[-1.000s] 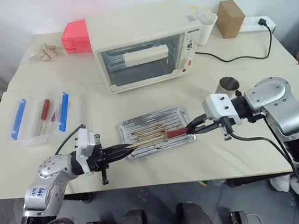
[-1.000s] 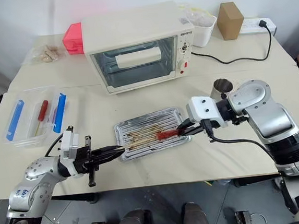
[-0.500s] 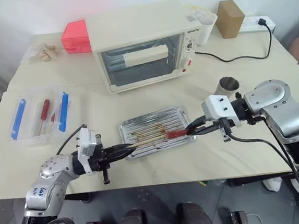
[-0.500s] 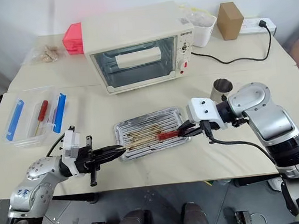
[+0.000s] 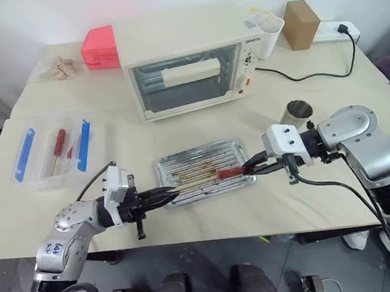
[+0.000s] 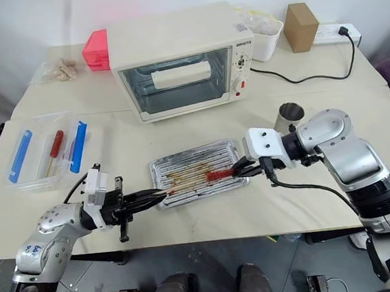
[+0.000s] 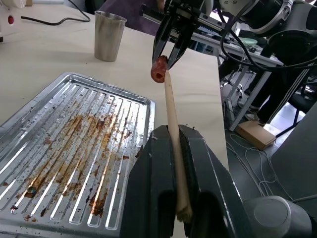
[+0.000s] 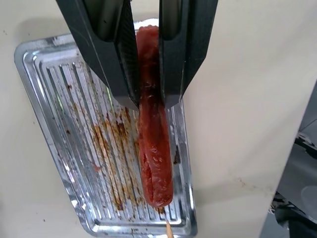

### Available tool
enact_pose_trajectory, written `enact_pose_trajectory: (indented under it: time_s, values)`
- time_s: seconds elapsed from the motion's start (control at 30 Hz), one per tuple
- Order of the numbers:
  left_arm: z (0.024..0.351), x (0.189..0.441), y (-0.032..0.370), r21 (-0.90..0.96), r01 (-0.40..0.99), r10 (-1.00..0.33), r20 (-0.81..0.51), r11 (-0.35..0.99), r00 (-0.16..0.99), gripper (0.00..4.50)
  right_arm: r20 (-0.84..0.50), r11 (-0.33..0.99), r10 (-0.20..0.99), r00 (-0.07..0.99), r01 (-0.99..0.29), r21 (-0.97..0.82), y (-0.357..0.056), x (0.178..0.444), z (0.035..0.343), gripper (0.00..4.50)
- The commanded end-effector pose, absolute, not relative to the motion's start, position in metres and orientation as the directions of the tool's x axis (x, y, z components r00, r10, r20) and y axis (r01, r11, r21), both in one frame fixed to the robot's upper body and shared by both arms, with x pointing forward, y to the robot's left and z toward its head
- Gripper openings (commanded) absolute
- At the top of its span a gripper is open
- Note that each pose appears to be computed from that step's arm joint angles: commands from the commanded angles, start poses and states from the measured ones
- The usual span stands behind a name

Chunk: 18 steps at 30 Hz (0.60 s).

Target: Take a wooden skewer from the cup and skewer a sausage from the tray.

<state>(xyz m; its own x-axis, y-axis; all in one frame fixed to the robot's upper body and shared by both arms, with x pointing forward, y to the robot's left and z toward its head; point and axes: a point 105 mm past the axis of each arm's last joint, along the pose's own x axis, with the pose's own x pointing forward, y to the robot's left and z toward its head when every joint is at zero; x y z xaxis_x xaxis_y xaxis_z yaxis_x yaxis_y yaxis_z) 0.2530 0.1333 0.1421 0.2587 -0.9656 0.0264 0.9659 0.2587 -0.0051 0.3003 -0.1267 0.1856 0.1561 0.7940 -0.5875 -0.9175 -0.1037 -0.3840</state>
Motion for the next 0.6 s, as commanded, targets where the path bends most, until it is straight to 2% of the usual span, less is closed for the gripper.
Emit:
enact_pose_trajectory:
  time_s: [0.03, 0.6]
  values:
    - [0.149, 0.249, 0.129, 0.027, 0.97, -0.97, 0.041, 0.241, 0.24, 0.0, -0.567, -0.14, 0.813, 0.132, -0.901, -0.41, -0.12, 0.295, 0.193, 0.53]
    - [0.136, 0.25, 0.132, 0.01, 0.968, -0.967, 0.031, 0.253, 0.252, 0.0, -0.583, -0.15, 0.802, 0.127, -0.903, -0.403, -0.126, 0.29, 0.194, 0.53]
